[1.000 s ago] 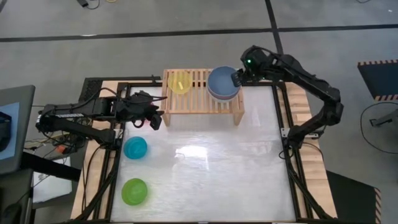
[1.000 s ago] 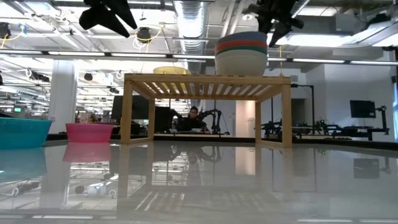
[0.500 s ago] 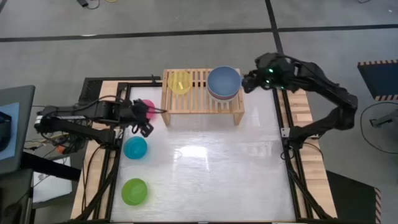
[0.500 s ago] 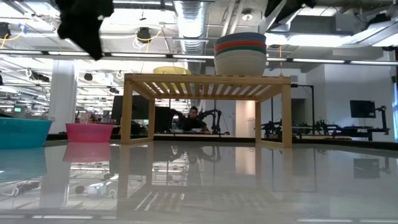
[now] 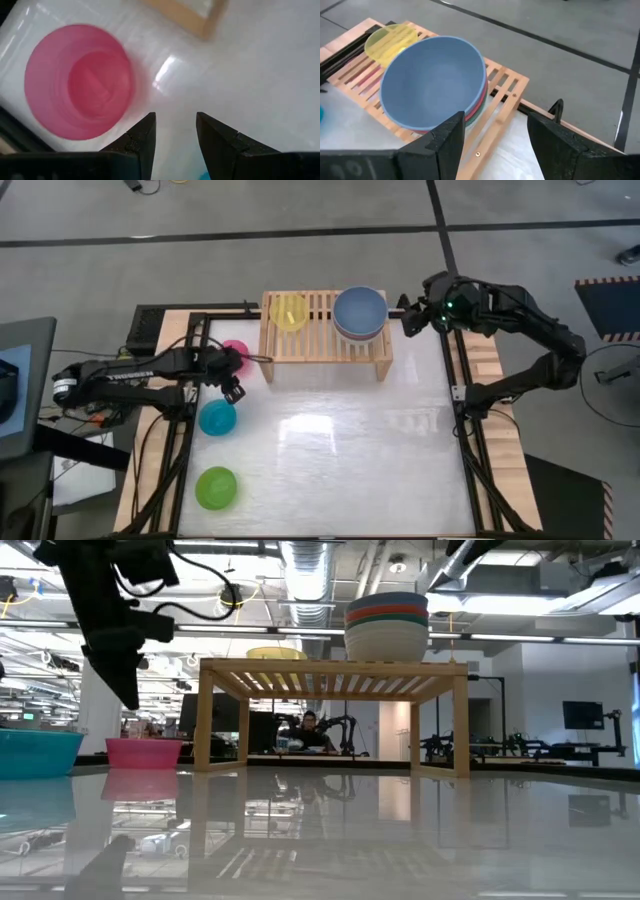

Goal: Place and stack bowls onto a shelf
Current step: Stack the pink bowl on top of the yellow bowl on the shelf

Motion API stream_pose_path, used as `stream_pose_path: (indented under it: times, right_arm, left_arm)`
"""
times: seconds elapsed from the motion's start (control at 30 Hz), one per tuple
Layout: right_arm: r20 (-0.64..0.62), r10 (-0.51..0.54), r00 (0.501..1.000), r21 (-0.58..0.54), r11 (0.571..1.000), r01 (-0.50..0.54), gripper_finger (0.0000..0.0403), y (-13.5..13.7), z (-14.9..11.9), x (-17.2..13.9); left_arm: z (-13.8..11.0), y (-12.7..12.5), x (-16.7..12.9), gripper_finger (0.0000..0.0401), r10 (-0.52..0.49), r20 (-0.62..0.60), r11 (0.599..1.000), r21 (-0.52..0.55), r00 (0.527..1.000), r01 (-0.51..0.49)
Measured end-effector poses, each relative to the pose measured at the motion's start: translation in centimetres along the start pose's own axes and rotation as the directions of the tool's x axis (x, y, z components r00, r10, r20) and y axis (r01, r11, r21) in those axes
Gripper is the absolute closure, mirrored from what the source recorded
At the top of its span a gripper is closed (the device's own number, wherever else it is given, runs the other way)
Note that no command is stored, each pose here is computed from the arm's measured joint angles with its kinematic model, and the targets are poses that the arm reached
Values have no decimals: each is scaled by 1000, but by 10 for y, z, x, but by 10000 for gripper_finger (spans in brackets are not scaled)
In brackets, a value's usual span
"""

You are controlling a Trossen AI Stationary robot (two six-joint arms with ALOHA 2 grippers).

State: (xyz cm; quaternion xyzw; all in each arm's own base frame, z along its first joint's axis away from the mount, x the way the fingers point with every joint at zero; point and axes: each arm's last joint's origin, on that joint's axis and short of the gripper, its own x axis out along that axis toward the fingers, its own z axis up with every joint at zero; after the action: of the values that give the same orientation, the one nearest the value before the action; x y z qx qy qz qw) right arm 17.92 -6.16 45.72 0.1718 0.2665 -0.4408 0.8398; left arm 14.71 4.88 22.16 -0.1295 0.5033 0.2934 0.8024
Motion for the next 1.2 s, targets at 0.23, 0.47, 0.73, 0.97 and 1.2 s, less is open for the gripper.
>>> stream_pose_path:
  times: [0.23, 0.47, 0.73, 0.97, 1.2]
  right_arm:
    - [-14, 37, 999, -25, 999, -37, 163, 9, -4, -2]
    - [-36, 24, 999, -54, 998, -26, 163, 13, -13, -8]
    - [-61, -22, 998, -85, 996, 17, 163, 14, -23, -14]
    - [-64, -17, 998, -105, 994, 10, 163, 15, -24, -15]
    - [-93, -44, 995, -135, 990, 31, 163, 12, -27, -15]
  left_arm:
    - [4, 17, 3, 275, 48, -6, 994, -94, 999, -48]
    - [6, 30, 6, 275, 133, -16, 946, -296, 991, -132]
    - [8, 63, 11, 275, 308, -62, 707, -652, 949, -273]
    - [5, 96, 28, 275, 297, -203, 553, -760, 933, -341]
    - [2, 117, 44, 253, 186, -260, 454, -833, 948, -317]
